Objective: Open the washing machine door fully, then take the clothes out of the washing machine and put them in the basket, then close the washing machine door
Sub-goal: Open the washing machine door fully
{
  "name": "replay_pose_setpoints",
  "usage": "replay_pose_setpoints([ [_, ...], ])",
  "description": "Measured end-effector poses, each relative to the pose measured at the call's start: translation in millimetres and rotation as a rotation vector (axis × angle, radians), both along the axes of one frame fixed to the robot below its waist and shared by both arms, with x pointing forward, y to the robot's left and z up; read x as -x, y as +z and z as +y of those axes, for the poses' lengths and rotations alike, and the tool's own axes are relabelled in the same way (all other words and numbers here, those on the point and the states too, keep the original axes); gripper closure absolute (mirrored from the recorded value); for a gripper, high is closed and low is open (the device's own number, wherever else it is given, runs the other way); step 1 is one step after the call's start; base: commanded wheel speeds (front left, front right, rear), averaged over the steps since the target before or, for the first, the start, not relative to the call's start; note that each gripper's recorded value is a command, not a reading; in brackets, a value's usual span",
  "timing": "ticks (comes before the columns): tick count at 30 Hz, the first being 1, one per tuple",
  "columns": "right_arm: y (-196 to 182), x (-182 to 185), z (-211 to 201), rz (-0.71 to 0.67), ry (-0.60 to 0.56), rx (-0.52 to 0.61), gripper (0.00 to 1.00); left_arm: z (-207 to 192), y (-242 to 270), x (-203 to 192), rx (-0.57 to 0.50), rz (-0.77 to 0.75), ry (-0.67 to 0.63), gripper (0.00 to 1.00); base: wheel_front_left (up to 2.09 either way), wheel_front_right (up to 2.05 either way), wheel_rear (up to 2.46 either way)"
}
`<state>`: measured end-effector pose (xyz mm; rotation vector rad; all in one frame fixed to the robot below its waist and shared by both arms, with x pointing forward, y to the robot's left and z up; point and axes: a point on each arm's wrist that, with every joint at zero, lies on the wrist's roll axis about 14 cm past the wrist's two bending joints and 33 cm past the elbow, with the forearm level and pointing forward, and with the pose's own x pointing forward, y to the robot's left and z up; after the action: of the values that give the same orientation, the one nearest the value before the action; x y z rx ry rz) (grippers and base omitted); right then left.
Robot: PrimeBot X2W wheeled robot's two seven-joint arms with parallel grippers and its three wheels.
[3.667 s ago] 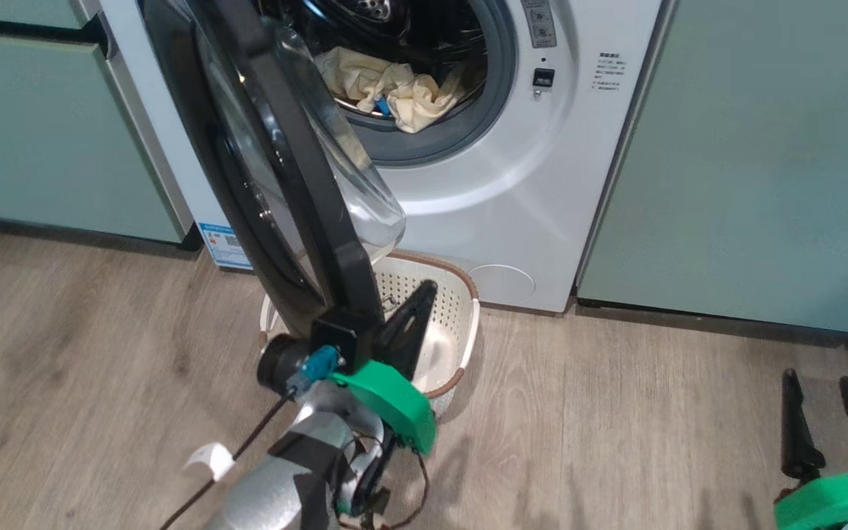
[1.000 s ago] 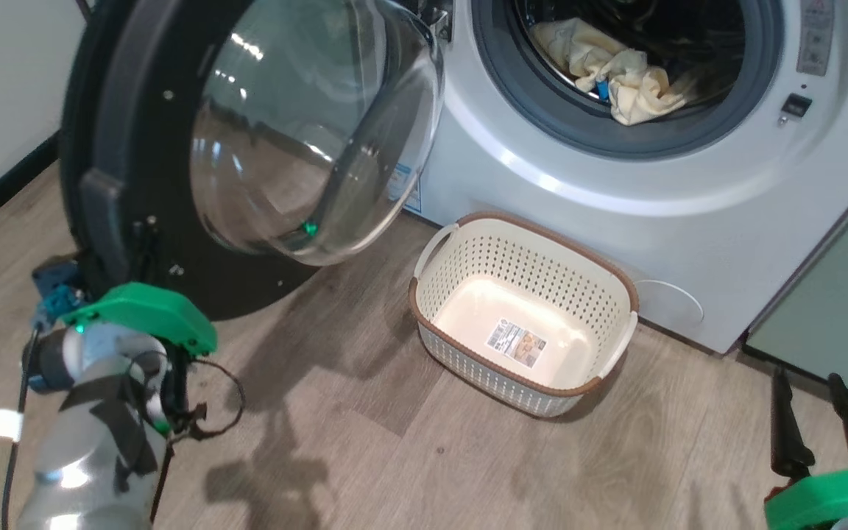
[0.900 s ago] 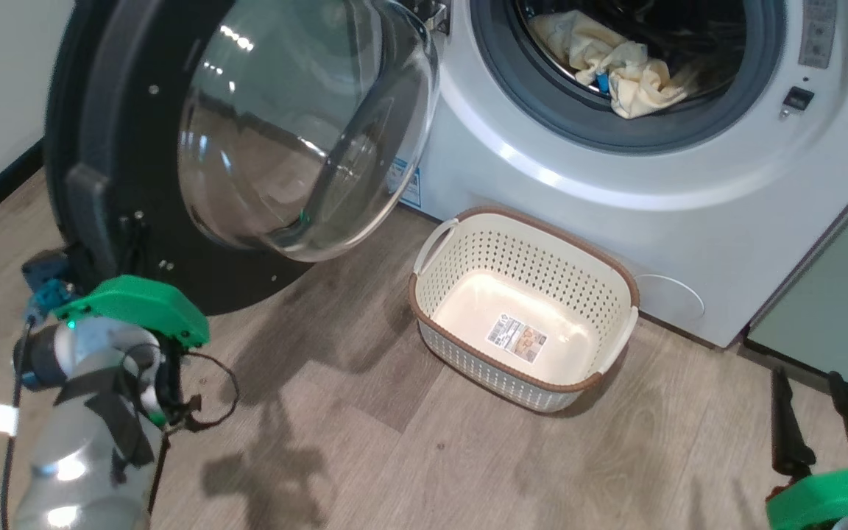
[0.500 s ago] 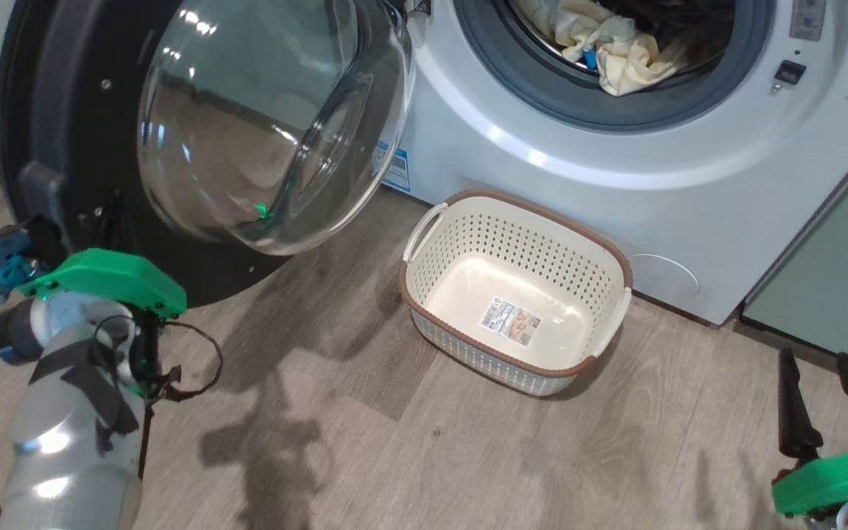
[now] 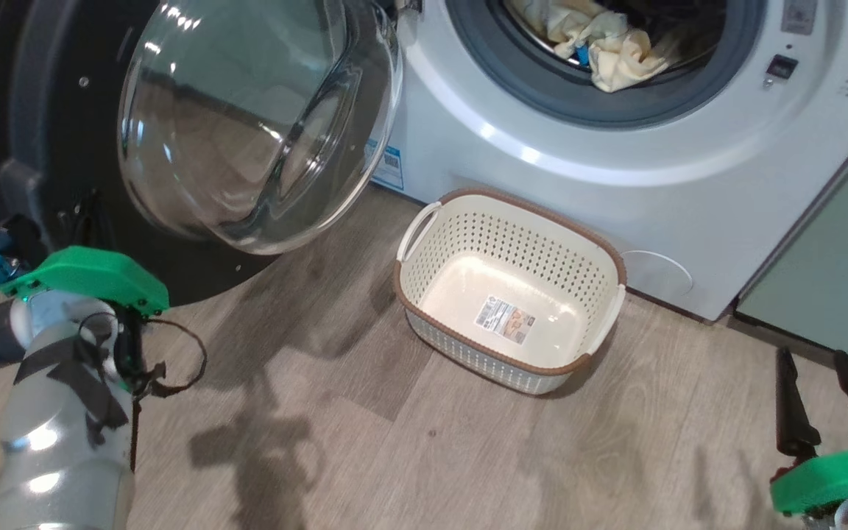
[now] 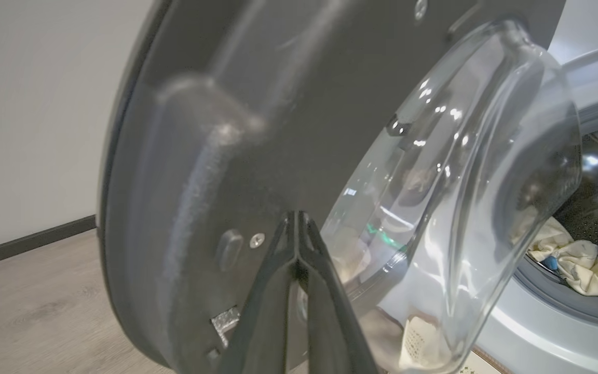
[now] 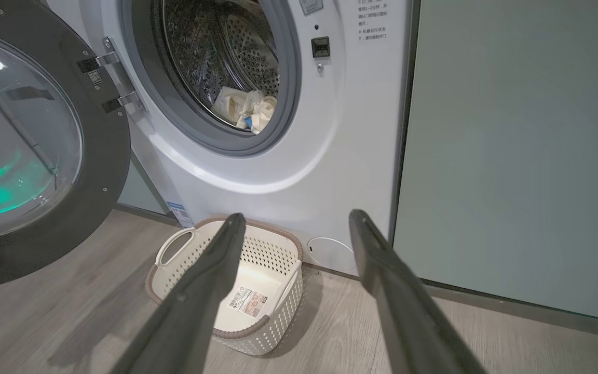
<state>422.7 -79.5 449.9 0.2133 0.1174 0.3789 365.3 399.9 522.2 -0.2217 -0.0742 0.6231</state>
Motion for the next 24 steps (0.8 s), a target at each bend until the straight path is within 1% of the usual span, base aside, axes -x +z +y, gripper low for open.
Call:
replay_pose_setpoints([
  [3,7,3,-4,-0.017,-0.013,0.000,0.00,-6,6,-3,-0.022,-0.007,-0.026,1.00,0.00,0.00,0.00],
  [4,10,4,-5,-0.023,-0.018,-0.002,0.00,-8,6,-3,-0.025,-0.008,-0.039,0.91,0.00,0.00,0.00],
  [5,13,5,-7,-0.029,-0.023,-0.005,0.00,-11,6,-3,-0.026,-0.011,-0.050,0.91,0.00,0.00,0.00],
  [8,21,10,-13,-0.051,-0.042,-0.006,0.00,-20,3,0,-0.035,-0.005,-0.079,0.51,0.00,0.00,0.00],
  [9,24,11,-16,-0.059,-0.050,-0.006,0.00,-23,1,1,-0.038,-0.001,-0.090,0.09,0.00,0.00,0.00],
  [10,27,13,-19,-0.066,-0.060,-0.007,0.00,-28,-1,2,-0.038,0.003,-0.105,0.00,0.00,0.00,0.00],
  [16,37,24,-44,-0.093,-0.130,-0.008,0.00,-65,-6,-8,-0.056,-0.001,-0.213,0.00,0.00,0.00,0.00],
  [17,37,24,-44,-0.093,-0.130,-0.008,0.00,-65,-6,-8,-0.056,-0.001,-0.213,0.00,0.00,0.00,0.00],
  [24,40,45,-74,-0.097,-0.225,-0.023,0.00,-115,-7,-25,-0.081,-0.008,-0.364,0.00,0.00,0.00,0.00],
])
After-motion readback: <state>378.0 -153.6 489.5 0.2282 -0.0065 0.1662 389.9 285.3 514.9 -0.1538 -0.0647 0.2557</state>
